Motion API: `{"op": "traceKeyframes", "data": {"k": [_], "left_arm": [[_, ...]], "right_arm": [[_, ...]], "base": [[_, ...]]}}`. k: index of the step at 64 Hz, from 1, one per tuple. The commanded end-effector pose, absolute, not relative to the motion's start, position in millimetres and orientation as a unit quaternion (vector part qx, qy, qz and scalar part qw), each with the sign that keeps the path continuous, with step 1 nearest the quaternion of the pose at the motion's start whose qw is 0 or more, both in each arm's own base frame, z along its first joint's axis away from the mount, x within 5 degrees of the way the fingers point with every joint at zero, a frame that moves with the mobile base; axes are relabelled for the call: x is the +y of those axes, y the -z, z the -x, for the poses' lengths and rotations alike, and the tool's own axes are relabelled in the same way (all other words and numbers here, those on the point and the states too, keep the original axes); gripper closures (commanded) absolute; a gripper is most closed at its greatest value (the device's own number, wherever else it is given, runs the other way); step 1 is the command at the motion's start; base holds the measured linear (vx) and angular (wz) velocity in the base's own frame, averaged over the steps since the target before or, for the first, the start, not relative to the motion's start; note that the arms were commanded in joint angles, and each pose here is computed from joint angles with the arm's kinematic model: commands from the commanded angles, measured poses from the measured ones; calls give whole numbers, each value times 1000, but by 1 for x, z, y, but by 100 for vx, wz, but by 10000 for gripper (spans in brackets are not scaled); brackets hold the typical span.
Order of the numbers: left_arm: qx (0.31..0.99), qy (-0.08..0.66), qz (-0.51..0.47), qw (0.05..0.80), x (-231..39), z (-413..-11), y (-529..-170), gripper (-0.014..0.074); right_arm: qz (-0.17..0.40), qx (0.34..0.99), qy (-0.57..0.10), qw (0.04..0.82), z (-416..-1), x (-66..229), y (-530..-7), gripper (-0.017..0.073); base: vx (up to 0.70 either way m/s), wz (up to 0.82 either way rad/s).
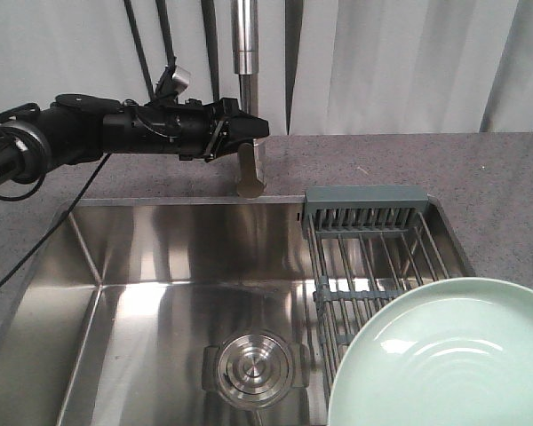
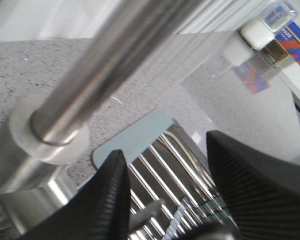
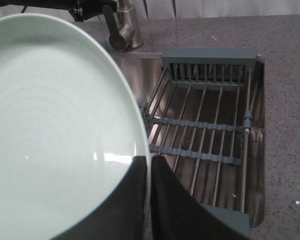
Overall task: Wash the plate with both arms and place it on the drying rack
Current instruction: 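Push the faucet lever with the left gripper to turn it on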
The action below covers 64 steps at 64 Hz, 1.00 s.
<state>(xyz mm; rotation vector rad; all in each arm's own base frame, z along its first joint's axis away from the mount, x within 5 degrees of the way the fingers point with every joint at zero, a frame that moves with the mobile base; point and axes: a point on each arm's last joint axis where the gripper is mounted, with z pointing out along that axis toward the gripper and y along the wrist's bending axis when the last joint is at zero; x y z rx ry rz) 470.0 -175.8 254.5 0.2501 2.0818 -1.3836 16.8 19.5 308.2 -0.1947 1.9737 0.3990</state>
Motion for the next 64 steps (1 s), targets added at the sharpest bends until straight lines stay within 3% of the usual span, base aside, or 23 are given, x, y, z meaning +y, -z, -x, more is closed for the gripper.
{"op": "traceKeyframes", "data": {"k": [1, 15, 35, 53, 64], "left_arm": [[753, 557, -122, 329, -178, -457, -300, 233], [746, 581, -150, 287, -182, -447, -301, 235], [771, 556, -194, 241, -193, -436, -291, 235], [770, 549, -194, 260, -190, -437, -302, 235], [763, 552, -180, 285, -171, -446, -328, 248]], "right_arm": [[73, 804, -173, 565, -19, 20, -321, 561], [73, 804, -173, 565, -19, 20, -321, 561], [73, 804, -173, 565, -19, 20, -321, 561], [73, 804, -173, 565, -19, 20, -321, 561], [73, 804, -173, 565, -19, 20, -321, 561]], "base": [[0, 0], [0, 0], [0, 0], [0, 0], [0, 0]]}}
